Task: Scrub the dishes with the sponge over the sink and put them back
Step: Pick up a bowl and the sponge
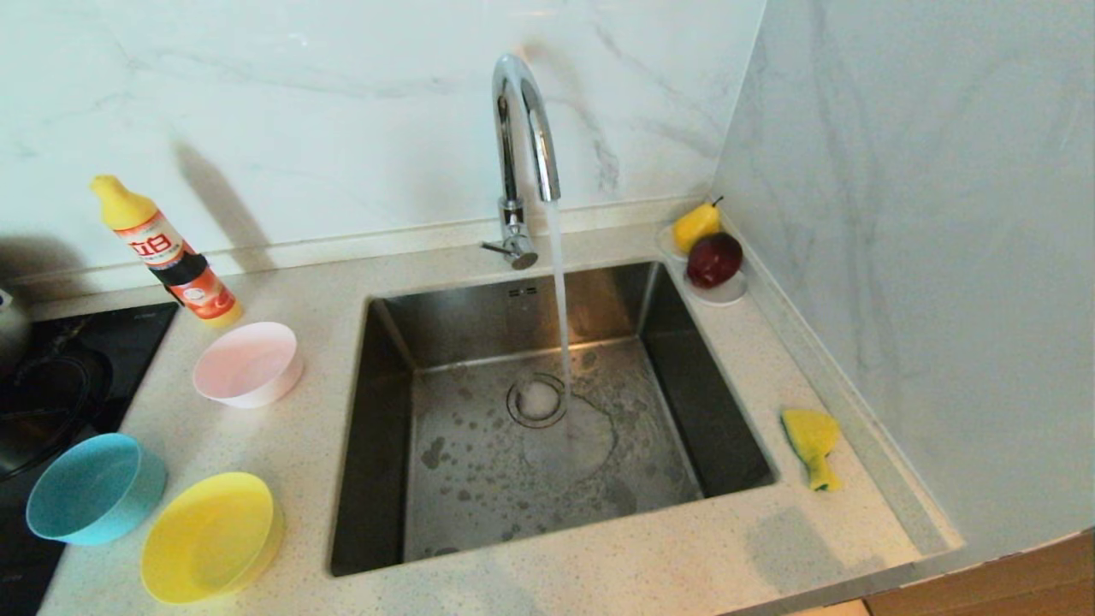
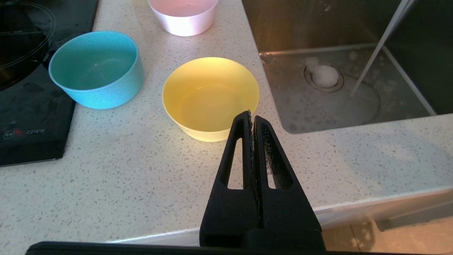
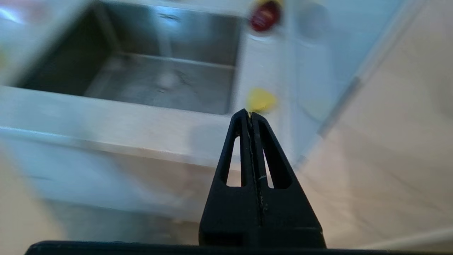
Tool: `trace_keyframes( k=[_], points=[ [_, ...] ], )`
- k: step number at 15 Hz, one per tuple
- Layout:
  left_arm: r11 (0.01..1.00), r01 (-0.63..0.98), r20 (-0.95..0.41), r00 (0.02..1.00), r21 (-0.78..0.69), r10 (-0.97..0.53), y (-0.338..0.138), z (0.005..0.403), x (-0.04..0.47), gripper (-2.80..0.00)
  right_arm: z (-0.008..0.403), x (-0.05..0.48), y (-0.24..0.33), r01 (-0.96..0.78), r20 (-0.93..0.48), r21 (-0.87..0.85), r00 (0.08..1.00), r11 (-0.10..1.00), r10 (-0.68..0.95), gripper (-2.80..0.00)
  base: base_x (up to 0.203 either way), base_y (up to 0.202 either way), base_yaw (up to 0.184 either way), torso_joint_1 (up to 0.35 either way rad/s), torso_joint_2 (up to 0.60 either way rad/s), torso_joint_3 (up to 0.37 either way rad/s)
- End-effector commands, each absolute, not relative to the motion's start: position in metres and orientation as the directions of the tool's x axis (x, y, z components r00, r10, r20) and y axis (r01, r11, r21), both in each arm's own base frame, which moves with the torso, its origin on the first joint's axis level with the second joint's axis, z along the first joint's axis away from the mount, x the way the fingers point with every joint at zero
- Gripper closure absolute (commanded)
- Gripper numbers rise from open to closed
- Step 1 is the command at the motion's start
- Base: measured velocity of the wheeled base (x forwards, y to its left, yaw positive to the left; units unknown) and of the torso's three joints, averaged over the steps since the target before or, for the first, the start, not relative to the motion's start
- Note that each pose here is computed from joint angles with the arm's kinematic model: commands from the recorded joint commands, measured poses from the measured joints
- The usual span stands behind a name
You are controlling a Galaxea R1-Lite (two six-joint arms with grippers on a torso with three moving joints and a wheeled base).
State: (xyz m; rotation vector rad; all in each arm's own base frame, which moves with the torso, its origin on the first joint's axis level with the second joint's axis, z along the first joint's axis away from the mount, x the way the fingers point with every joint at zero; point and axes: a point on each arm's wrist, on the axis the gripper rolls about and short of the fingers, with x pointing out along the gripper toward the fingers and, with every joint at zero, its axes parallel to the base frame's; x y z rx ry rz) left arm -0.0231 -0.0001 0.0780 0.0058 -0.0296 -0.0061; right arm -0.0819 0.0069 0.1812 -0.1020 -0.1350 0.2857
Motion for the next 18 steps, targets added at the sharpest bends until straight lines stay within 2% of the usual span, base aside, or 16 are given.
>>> trace_keyframes(
  k=[1,6,10,18],
  points=[
    [1.0,0.006,0.008,1.0,0.006,-0.006,0.0,0.073,-0.021,0.0,0.207,-0.079,0.008,-0.337,0.103,-0.087,0.933,0.937,0.345,0.0,0.0,0.0,0.0,0.0,0.0,0.0],
    [1.0,0.006,0.008,1.0,0.006,-0.006,0.0,0.073,-0.021,0.0,0.259,-0.055,0.012,-0.469,0.021,-0.049,0.882,0.882,0.47,0.0,0.0,0.0,0.0,0.0,0.0,0.0],
    [1.0,0.006,0.008,1.0,0.006,-0.006,0.0,0.073,-0.021,0.0,0.289,-0.021,0.012,-0.502,-0.064,-0.005,0.863,0.865,0.501,0.0,0.0,0.0,0.0,0.0,0.0,0.0],
    [1.0,0.006,0.008,1.0,0.006,-0.006,0.0,0.073,-0.021,0.0,0.301,0.05,0.013,-0.571,-0.23,0.028,0.795,0.82,0.561,0.0,0.0,0.0,0.0,0.0,0.0,0.0]
  ],
)
